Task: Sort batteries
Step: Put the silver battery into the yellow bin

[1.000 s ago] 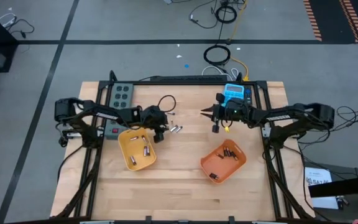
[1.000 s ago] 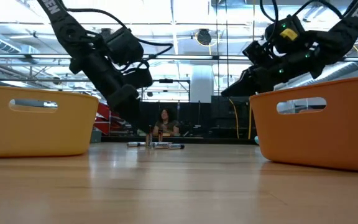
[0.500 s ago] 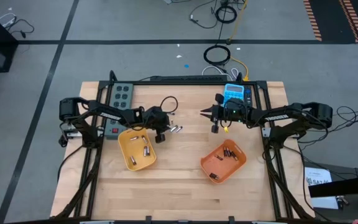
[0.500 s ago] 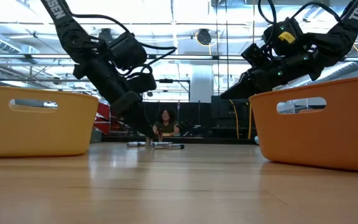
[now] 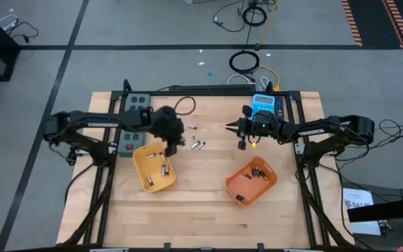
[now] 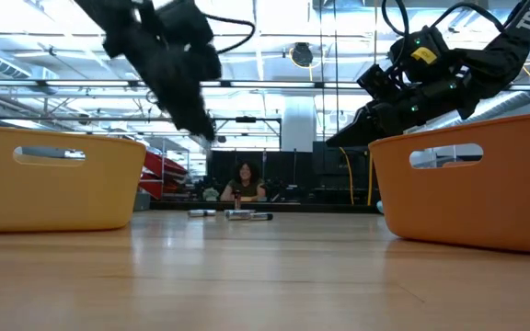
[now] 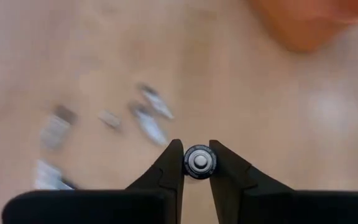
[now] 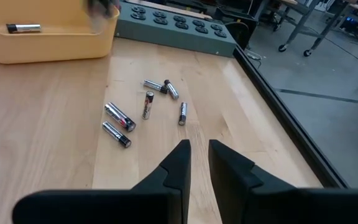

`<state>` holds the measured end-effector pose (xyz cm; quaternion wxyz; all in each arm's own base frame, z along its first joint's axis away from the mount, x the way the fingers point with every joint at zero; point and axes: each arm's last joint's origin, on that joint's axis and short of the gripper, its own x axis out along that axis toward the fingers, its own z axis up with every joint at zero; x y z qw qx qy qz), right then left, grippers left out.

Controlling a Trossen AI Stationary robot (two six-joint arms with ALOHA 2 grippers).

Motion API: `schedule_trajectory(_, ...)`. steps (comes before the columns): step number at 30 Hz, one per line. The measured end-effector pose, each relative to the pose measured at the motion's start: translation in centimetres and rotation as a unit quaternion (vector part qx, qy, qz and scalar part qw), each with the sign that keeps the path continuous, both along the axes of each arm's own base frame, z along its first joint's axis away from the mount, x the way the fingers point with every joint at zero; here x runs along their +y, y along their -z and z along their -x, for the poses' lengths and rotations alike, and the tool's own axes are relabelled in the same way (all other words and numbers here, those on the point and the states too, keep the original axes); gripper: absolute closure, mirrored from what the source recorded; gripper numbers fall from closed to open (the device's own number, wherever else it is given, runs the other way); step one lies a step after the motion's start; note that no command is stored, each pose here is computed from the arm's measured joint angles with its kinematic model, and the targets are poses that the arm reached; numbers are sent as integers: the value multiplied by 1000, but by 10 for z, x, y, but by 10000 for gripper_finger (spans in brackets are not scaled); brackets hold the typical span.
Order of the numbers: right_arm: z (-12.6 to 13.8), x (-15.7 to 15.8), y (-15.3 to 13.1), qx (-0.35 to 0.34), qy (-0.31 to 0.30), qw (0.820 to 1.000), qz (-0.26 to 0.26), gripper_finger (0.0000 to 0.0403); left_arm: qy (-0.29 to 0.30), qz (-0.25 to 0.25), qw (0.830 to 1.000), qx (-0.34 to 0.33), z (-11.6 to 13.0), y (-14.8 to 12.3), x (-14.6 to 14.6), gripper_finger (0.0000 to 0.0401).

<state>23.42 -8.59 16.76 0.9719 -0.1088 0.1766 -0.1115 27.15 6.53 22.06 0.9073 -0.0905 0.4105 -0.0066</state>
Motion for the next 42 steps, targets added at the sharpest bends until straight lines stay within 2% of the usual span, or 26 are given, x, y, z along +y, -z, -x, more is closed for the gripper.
schedule_trajectory(3, 0, 0, 0, 0, 0, 1000, 0, 355, 2, 132, 990, 53, 17, -9, -7, 347)
schedule_trajectory(5, 0, 0, 0, 1, 0, 1000, 0, 355, 3, 168, 980, 107, 28, -2, -17, 347)
schedule_trajectory(9, 0, 1, 1, 6, -7, 1000, -5, 355, -32, 183, 961, 207, 46, 29, -34, 334)
schedule_trajectory(13, 0, 2, 2, 4, -23, 1000, -19, 355, -86, 178, 951, 238, 55, 54, -40, 285)
schedule_trajectory(17, 0, 2, 2, 4, -24, 1000, -19, 355, -112, 182, 948, 235, 54, 55, -40, 247)
schedule_trajectory(21, 0, 2, 2, 4, -24, 1000, -19, 355, -87, 203, 953, 209, 47, 40, -40, 234)
schedule_trajectory(25, 0, 2, 2, 5, -25, 1000, -16, 355, -46, 165, 975, 142, 33, 21, -37, 232)
schedule_trajectory(29, 0, 2, 2, 7, -27, 1000, -12, 355, -59, 48, 995, 66, 19, 14, -26, 231)
schedule_trajectory(31, 0, 2, 2, 8, -27, 1000, -12, 355, -68, -13, 996, 60, 15, 17, -20, 231)
schedule_trajectory(35, 1, 2, 3, 15, -27, 999, -14, 355, -44, -94, 992, 65, 7, 26, -11, 230)
schedule_trajectory(39, 0, 2, 7, 24, -30, 999, -10, 355, -18, -128, 991, 37, -5, 32, -7, 228)
schedule_trajectory(42, -2, 1, 12, 34, -32, 999, -8, 355, -25, -130, 991, 25, -12, 39, 0, 215)
